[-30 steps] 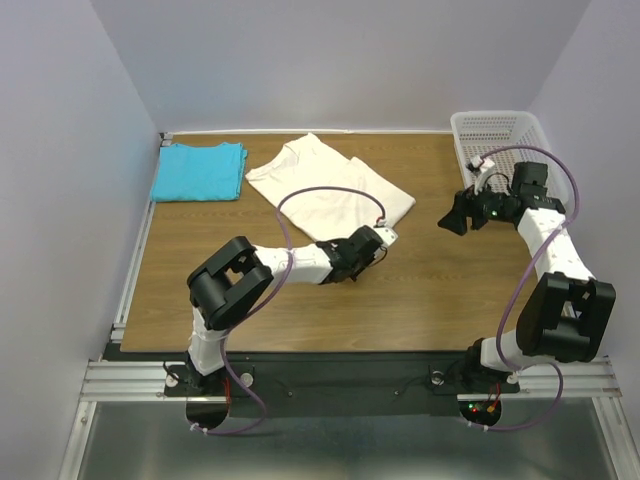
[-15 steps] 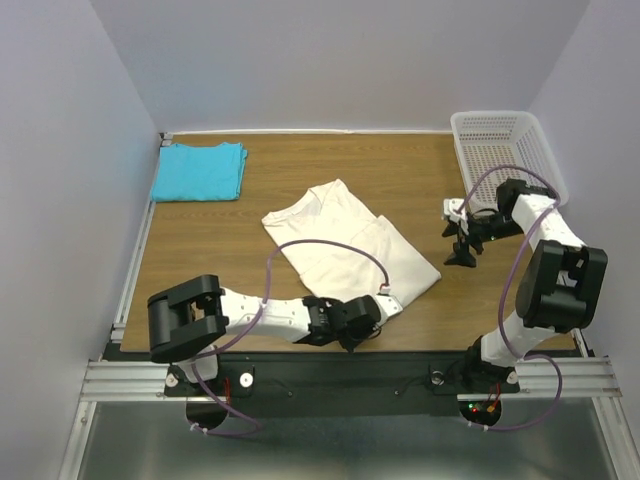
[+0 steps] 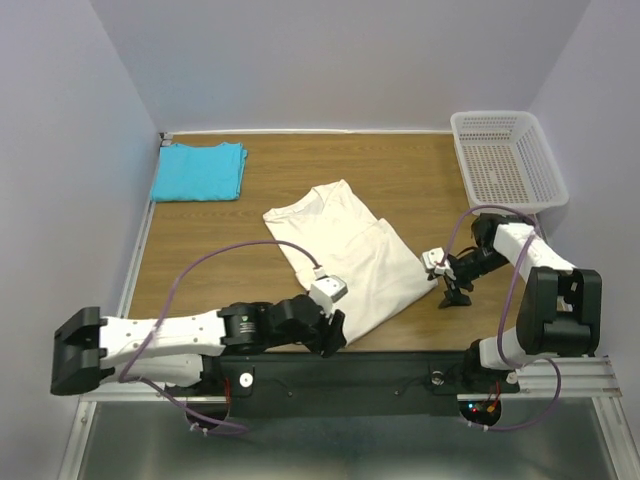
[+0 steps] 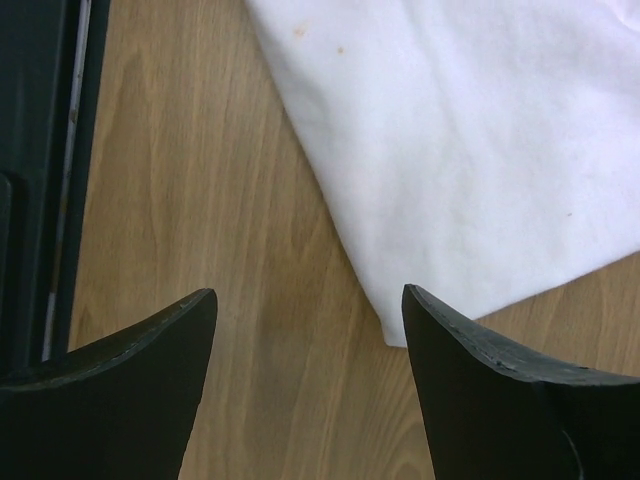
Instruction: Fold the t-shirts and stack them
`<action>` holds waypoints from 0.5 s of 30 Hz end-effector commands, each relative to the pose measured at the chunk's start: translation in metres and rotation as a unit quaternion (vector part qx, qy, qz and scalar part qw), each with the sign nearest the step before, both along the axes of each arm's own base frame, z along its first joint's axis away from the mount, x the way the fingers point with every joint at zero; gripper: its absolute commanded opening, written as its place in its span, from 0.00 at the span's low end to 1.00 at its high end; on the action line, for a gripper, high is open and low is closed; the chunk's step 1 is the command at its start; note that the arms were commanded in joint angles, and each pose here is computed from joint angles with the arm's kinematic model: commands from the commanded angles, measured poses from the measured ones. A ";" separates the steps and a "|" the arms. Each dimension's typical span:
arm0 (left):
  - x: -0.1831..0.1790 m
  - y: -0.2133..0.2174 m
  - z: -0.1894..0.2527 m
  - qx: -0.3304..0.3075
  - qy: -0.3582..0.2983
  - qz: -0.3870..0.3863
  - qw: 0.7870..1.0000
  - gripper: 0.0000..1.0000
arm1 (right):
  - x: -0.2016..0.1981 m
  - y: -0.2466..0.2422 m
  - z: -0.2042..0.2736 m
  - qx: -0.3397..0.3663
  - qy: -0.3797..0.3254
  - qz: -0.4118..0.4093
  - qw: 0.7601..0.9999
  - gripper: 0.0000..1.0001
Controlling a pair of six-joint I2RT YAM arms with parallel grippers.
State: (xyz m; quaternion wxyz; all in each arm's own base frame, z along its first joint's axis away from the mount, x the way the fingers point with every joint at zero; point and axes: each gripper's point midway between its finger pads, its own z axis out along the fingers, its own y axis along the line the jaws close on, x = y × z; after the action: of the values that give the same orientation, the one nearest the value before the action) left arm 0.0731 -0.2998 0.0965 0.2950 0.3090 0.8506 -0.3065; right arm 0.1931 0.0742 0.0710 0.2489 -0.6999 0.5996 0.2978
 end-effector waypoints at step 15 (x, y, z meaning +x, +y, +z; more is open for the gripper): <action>0.000 0.002 0.032 -0.064 -0.023 -0.001 0.998 0.75 | 0.039 -0.009 -0.033 -0.045 -0.098 0.116 0.987 0.73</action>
State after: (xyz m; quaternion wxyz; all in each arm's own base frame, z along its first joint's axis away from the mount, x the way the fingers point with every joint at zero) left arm 0.0740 -0.2785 0.1253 0.3307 0.2341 0.8369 -0.3681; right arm 0.2103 0.0661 0.0396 0.2167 -0.7323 0.5855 0.2719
